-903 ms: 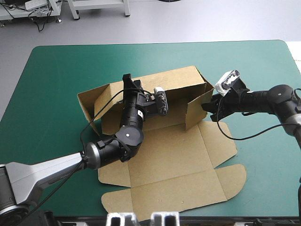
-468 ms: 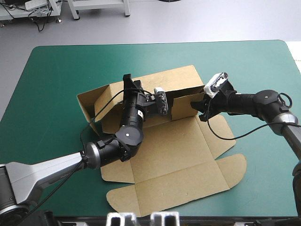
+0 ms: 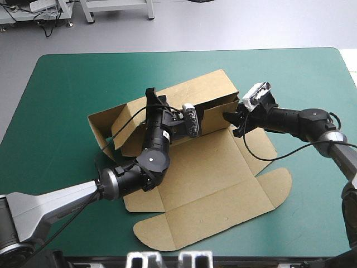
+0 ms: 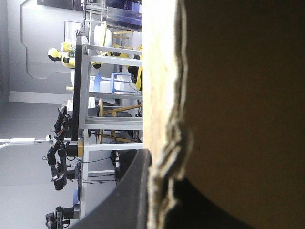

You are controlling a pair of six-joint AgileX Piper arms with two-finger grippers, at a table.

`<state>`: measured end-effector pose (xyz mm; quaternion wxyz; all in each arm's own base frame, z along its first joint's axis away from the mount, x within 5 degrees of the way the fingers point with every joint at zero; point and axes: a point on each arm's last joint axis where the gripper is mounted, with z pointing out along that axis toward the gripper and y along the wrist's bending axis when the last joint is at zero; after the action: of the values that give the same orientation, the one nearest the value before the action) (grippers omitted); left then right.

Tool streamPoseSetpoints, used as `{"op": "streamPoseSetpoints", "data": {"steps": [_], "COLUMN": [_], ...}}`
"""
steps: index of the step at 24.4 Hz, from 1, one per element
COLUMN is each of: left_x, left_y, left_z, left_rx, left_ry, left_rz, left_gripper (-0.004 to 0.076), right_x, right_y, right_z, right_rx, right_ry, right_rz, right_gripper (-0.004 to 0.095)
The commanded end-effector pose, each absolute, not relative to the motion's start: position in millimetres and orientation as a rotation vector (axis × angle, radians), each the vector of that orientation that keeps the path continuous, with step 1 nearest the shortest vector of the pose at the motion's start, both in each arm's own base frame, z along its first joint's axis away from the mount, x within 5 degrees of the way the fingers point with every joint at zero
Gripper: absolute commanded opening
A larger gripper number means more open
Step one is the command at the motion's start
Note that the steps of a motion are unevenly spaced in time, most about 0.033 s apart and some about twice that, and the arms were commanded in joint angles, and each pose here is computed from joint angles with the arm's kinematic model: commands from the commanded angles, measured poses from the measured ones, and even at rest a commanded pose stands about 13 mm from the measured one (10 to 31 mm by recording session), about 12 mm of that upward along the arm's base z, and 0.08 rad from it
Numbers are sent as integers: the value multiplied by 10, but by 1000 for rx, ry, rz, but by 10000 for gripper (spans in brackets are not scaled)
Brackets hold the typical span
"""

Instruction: Fold the box

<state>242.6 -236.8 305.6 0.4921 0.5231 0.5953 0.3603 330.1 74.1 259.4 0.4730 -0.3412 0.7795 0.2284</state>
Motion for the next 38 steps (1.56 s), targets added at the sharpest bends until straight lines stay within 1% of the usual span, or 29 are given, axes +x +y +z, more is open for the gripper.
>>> {"op": "streamPoseSetpoints", "data": {"steps": [1,6,12,13,20,27,29,30,32,35,38], "left_x": [2370,2340,2311,2309,2308,2326,2330,2338,2344,2352,2357], "left_y": [-2383,-2357,-2316,-2316,-2321,-2302,-2317,-2322,-2338,-2363,-2393], "left_z": [3286,3354,3401,3396,3394,3460,3479,3492,3512,3497,3468], "left_rx": [1234,1221,1199,1199,1202,1190,1191,1198,1200,1211,1227], "left_ry": [1372,1365,1391,1398,1398,1319,1283,1253,1222,1214,1210], "left_rz": [822,794,764,756,750,852,865,887,904,898,877], "left_gripper": [-10,-10,-10,-10,-10,2,38,69,170,285,353], "right_x": [3302,3310,3306,3305,3315,3300,3300,3299,3297,3292,3290], "right_y": [770,773,803,817,943,984,984,984,984,984,982], "right_z": [2845,2862,2871,2875,2878,2878,2878,2877,2872,2861,2855], "right_rx": [-786,-797,-790,-786,-753,-730,-727,-726,-724,-727,-736], "right_ry": [1802,1773,1767,1764,1770,1786,1789,1790,1798,1812,1816], "right_rz": [574,558,572,579,557,599,602,603,607,611,603], "right_gripper": [425,272,3,-25,-13,-11,-10,-8,-7,-7,-7]}}
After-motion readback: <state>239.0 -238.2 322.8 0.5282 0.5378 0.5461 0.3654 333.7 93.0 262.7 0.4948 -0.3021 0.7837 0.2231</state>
